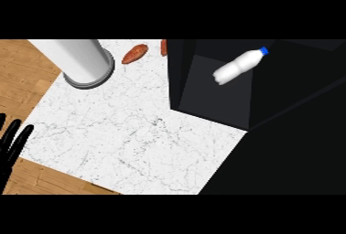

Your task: Pick up the bottled water, place it into the cabinet and close the cabinet

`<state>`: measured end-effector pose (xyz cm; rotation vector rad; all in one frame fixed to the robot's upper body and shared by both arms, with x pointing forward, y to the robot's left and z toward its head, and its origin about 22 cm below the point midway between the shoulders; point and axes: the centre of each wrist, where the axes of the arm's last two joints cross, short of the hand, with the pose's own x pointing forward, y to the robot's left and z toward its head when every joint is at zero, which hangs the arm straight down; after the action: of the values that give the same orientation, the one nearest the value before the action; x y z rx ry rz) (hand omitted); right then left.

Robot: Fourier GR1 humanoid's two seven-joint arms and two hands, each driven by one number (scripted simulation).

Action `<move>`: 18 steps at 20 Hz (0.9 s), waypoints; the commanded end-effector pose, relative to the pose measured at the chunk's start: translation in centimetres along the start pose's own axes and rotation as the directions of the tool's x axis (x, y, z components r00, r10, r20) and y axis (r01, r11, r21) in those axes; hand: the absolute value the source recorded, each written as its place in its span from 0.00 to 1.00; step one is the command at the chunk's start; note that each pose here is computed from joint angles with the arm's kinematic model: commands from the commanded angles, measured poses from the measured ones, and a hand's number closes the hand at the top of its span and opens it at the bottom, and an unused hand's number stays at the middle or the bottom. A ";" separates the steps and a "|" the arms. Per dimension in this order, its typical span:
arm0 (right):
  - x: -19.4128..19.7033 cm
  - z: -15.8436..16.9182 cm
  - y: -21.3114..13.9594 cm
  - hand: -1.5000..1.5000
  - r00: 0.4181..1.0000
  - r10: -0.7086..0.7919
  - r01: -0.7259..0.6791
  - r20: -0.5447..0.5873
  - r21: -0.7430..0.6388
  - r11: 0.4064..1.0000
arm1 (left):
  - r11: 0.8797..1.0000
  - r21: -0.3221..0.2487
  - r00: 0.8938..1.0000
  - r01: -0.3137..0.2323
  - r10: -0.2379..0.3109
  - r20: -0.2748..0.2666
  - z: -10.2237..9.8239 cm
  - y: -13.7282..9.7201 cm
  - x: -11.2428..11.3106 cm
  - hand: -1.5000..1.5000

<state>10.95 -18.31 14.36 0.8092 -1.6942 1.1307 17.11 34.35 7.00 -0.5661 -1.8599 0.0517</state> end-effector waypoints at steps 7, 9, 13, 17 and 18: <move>-2.2 -1.9 0.6 1.00 0.978 -0.208 0.208 0.017 0.002 0.978 | 1.000 -0.028 1.000 0.005 -0.004 0.014 -0.6 0.4 0.6 0.00; -2.5 -2.3 0.0 1.00 0.977 -0.214 0.215 0.021 -0.033 0.976 | 1.000 -0.010 1.000 0.003 -0.003 0.015 -0.4 0.4 0.3 0.00; -2.4 -3.6 -2.1 1.00 0.995 -0.101 0.099 -0.028 -0.064 0.993 | 1.000 -0.002 1.000 0.002 -0.002 0.002 -0.3 0.8 0.3 0.00; -3.0 -5.0 -3.9 1.00 0.992 -0.041 0.036 -0.119 -0.044 0.998 | 1.000 0.021 1.000 0.015 -0.015 0.008 -0.1 1.4 0.4 0.00; -3.0 -5.4 -4.6 1.00 0.991 -0.020 0.014 -0.131 -0.044 0.999 | 1.000 0.009 1.000 0.011 -0.011 0.022 -0.5 1.3 0.7 0.00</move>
<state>15.53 -15.86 14.29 0.8657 -1.6486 1.1359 17.65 35.40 7.22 -0.5538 -1.8730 0.0538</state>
